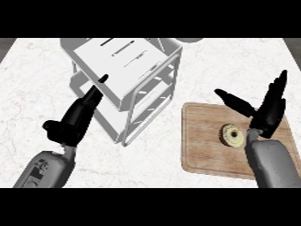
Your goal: Pick the cupcake from the cutting board and place it in the tiered basket
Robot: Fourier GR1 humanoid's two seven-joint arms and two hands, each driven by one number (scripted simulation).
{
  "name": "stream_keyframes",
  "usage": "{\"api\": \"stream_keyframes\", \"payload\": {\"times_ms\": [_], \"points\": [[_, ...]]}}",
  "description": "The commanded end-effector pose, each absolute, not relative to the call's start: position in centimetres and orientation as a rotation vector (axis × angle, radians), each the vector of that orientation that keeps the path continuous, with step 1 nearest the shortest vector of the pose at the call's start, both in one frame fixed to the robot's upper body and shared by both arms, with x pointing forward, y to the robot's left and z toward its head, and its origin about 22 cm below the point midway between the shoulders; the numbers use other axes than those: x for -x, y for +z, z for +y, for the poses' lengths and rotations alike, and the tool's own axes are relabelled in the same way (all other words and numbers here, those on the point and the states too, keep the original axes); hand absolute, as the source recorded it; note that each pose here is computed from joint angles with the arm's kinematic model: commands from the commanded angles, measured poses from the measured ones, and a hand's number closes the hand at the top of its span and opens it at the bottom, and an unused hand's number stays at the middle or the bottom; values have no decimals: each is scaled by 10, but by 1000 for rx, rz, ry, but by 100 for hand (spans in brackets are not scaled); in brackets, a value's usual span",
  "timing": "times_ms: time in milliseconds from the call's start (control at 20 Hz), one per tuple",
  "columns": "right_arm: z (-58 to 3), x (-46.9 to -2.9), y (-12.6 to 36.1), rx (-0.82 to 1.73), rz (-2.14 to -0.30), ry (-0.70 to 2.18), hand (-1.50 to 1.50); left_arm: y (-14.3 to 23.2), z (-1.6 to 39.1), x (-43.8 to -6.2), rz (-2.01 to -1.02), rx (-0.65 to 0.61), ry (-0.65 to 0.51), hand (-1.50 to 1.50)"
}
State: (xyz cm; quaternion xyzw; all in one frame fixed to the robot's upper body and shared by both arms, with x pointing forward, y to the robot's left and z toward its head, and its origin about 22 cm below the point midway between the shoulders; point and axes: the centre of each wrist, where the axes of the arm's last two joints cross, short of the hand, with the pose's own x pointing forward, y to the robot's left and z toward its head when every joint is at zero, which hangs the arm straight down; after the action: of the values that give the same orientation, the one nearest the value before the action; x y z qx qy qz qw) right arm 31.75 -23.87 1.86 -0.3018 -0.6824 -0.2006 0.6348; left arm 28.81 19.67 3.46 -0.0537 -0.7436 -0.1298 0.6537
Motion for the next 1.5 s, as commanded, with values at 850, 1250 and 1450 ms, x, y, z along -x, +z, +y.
{"api": "stream_keyframes", "payload": {"times_ms": [850, 1250, 1450], "points": [[-229, -357, 18, 1003, -643, 368, -150, -14, 233, -262, -1497, 81, -240, 0], [-138, -369, 96, 1008, -467, 461, -150, -23, 244, -258, -1494, 46, -216, 0], [-137, -381, 110, 1090, -490, 396, -150, -18, 243, -258, -1513, 55, -207, 0]]}}
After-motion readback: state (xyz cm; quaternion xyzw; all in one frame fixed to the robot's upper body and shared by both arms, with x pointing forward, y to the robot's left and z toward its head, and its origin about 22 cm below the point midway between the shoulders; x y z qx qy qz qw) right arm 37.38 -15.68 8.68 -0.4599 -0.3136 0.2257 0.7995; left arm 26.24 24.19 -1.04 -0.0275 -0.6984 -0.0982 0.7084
